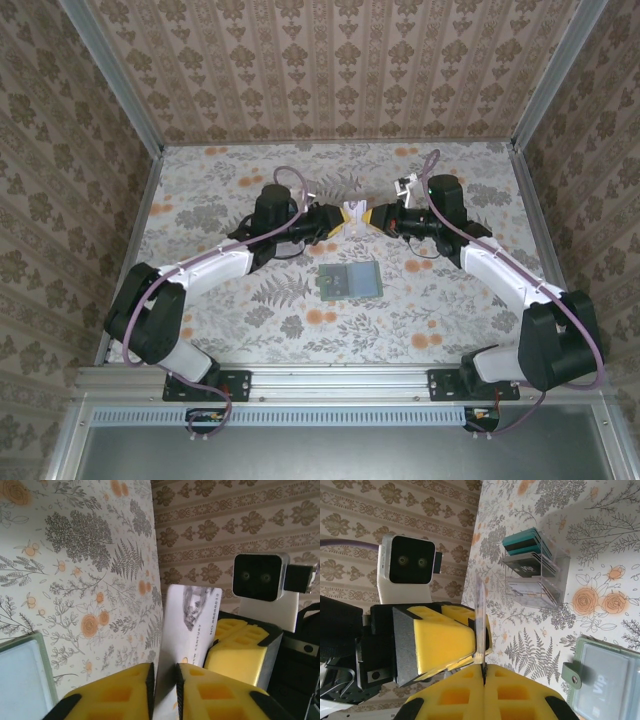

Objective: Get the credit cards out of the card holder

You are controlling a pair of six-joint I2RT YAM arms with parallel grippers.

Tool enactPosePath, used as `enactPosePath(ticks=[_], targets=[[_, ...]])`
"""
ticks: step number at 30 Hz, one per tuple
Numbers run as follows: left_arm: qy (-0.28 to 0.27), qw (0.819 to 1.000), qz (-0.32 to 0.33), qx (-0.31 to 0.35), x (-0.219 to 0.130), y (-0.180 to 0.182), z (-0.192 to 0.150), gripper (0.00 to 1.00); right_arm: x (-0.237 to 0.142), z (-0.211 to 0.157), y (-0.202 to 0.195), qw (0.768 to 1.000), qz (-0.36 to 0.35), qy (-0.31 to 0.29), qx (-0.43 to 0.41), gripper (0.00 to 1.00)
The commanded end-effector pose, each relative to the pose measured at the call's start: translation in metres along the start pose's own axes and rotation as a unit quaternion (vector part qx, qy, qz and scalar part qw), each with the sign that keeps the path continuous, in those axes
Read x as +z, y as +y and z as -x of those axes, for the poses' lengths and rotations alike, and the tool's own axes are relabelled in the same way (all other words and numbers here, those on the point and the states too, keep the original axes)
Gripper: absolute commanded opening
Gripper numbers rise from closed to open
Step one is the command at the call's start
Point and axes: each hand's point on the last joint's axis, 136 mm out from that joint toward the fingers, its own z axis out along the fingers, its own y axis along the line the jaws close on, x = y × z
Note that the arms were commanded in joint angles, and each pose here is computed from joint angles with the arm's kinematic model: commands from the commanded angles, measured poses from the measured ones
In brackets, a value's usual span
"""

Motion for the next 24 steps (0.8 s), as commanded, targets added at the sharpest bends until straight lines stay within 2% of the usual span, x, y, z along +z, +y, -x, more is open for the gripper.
enactPosePath(ticks=[1,3,5,6,8,9,10,12,13,14,17,19,21,23,24], targets=[[0.011,0.999,-0.030,0.010,0.000,-0.011,-0.003,0.08,0.004,-0.008,-0.004,1.000,0.009,0.016,0.004,0.00],[0.013,0.999,-0.031,0.013,-0.001,-0.012,-0.004,0.00,0.004,-0.009,-0.007,1.000,0.005,0.019,0.004,0.07],[0.014,0.999,-0.027,0.020,-0.003,-0.013,-0.006,0.00,0.003,-0.011,-0.010,1.000,-0.001,0.023,0.003,0.11],[0.015,0.999,-0.022,0.024,-0.004,-0.011,-0.007,0.00,0.003,-0.012,-0.011,1.000,-0.006,0.023,0.002,0.18],[0.019,0.999,-0.008,0.039,-0.008,-0.009,-0.010,0.00,0.002,-0.015,-0.016,1.000,-0.019,0.025,0.001,0.52],[0.024,0.998,0.007,0.049,-0.010,-0.005,-0.012,0.00,0.001,-0.016,-0.020,0.999,-0.028,0.025,0.001,0.65],[0.032,0.997,0.029,0.062,-0.013,0.000,-0.016,0.00,-0.001,-0.017,-0.021,0.999,-0.035,0.024,-0.003,0.74],[0.045,0.991,0.077,0.099,-0.022,0.008,-0.019,0.00,-0.003,-0.018,-0.023,0.999,-0.044,0.023,-0.006,0.83],[0.050,0.986,0.098,0.127,-0.027,0.008,-0.019,0.00,-0.004,-0.019,-0.024,0.999,-0.048,0.024,-0.008,0.95],[0.059,0.979,0.127,0.150,-0.033,0.013,-0.021,0.00,-0.005,-0.019,-0.025,0.998,-0.050,0.024,-0.010,0.99],[0.086,0.945,0.226,0.220,-0.057,0.036,-0.024,0.00,-0.007,-0.020,-0.026,0.998,-0.057,0.022,-0.014,1.00],[0.093,0.915,0.282,0.271,-0.075,0.051,-0.020,0.00,-0.007,-0.020,-0.027,0.998,-0.059,0.021,-0.015,1.00],[0.090,0.888,0.316,0.322,-0.088,0.060,-0.016,0.00,-0.008,-0.021,-0.027,0.998,-0.060,0.021,-0.017,1.00],[0.093,0.862,0.312,0.390,-0.095,0.063,-0.017,0.00,-0.008,-0.021,-0.027,0.998,-0.061,0.020,-0.018,1.00],[0.096,0.842,0.314,0.428,-0.098,0.066,-0.016,0.00,-0.009,-0.022,-0.028,0.998,-0.061,0.020,-0.019,1.00]])
